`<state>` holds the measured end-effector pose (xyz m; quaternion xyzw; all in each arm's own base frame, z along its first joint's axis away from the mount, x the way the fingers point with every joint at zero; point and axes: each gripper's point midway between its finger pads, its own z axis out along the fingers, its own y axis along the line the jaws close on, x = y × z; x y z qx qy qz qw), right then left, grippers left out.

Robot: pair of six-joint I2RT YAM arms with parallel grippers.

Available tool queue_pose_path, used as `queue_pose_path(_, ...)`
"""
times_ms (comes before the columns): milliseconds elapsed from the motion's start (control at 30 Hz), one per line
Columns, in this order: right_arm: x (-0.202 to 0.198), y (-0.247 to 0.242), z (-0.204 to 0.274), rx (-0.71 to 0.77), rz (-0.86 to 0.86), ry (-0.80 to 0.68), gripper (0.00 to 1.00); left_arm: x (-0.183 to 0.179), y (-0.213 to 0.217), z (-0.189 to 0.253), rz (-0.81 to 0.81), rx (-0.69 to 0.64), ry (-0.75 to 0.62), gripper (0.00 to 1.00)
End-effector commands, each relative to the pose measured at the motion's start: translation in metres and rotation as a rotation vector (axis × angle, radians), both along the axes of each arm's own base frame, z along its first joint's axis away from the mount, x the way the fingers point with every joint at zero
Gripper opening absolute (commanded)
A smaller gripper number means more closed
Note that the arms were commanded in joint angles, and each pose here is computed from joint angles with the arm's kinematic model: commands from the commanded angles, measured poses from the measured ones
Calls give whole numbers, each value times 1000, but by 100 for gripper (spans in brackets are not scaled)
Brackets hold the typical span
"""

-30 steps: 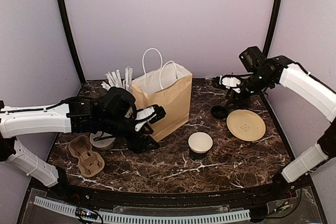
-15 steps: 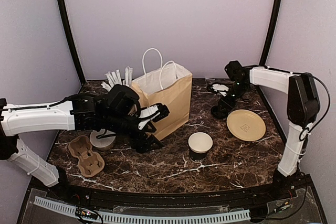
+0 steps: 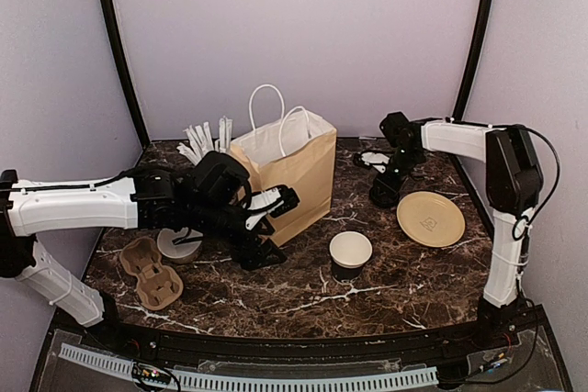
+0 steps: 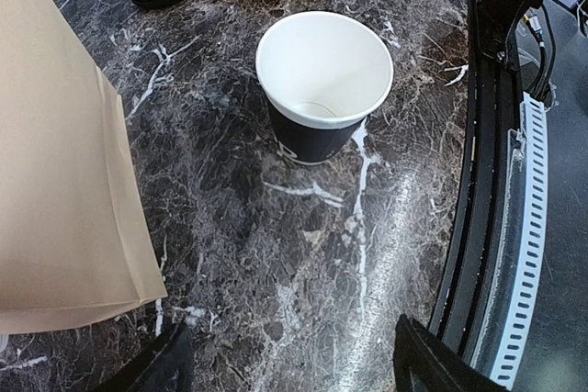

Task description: Pack the takeout coffee

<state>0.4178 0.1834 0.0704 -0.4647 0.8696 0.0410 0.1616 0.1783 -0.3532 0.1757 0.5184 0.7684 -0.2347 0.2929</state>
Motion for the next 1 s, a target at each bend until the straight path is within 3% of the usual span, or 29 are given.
queue_pose_path(0, -4, 3, -13, -33, 15, 36, 30, 0, -5, 6, -11, -8, -7, 77)
queue_pose_path(233, -10, 2, -28, -71, 23, 64, 28, 0, -3, 1, -10, 7, -8, 76)
queue_pose_path(967, -21, 1, -35, -98, -1, 93, 3, 1, -4, -1, -14, 15, -16, 76)
